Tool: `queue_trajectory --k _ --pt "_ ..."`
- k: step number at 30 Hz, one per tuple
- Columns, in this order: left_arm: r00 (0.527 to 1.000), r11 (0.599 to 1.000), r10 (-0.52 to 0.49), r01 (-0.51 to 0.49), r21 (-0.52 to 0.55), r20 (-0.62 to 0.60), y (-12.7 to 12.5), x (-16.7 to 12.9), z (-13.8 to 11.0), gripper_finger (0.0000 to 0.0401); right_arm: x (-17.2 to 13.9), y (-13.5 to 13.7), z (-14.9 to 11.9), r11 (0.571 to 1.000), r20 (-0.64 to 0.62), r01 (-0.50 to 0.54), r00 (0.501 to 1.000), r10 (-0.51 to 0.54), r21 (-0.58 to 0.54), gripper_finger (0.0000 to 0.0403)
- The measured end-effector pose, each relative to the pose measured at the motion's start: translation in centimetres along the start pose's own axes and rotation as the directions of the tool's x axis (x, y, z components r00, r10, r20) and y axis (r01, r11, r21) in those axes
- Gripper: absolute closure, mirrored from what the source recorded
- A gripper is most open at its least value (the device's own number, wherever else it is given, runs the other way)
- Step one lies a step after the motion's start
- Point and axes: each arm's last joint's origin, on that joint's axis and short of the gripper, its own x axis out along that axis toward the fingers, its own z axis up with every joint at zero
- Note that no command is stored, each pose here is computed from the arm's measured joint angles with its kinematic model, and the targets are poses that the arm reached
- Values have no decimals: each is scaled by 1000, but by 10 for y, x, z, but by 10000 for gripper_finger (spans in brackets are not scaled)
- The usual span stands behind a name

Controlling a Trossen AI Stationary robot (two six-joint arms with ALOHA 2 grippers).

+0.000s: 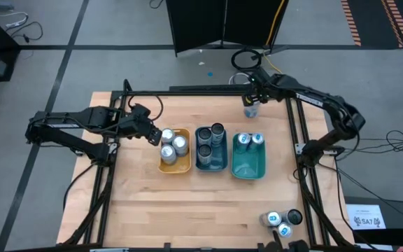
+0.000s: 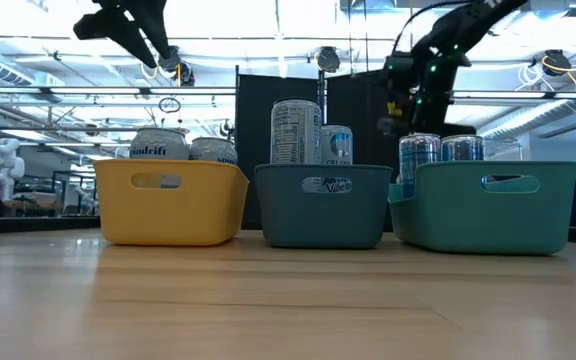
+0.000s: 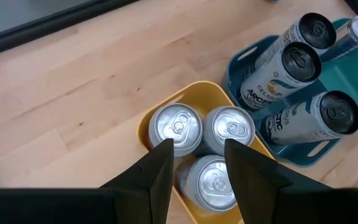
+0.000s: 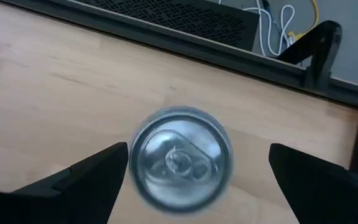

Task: Sort soda cans
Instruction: Put the blue-white soda can into the yellow bin

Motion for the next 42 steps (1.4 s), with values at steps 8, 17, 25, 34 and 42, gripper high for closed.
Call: queue_trajectory --k 8,17,25,34,42 --pt "1000 1000 5 -5 3 -5 1 0 0 248 23 4 3 999 -37 14 999 -15 -34 22" --pt "1000 1000 8 -7 8 -8 1 0 -1 248 54 8 -3 994 -139 58 988 -70 -92 26" --pt "1000 1000 7 -7 9 -8 1 0 -1 248 57 8 -3 993 -140 70 987 -83 -95 119" --pt "1000 1000 7 -7 17 -21 1 0 -1 248 30 13 4 994 -96 40 994 -49 -101 123" --pt "997 998 41 -39 40 -61 5 0 -5 248 -78 30 15 970 171 -204 959 225 -130 123"
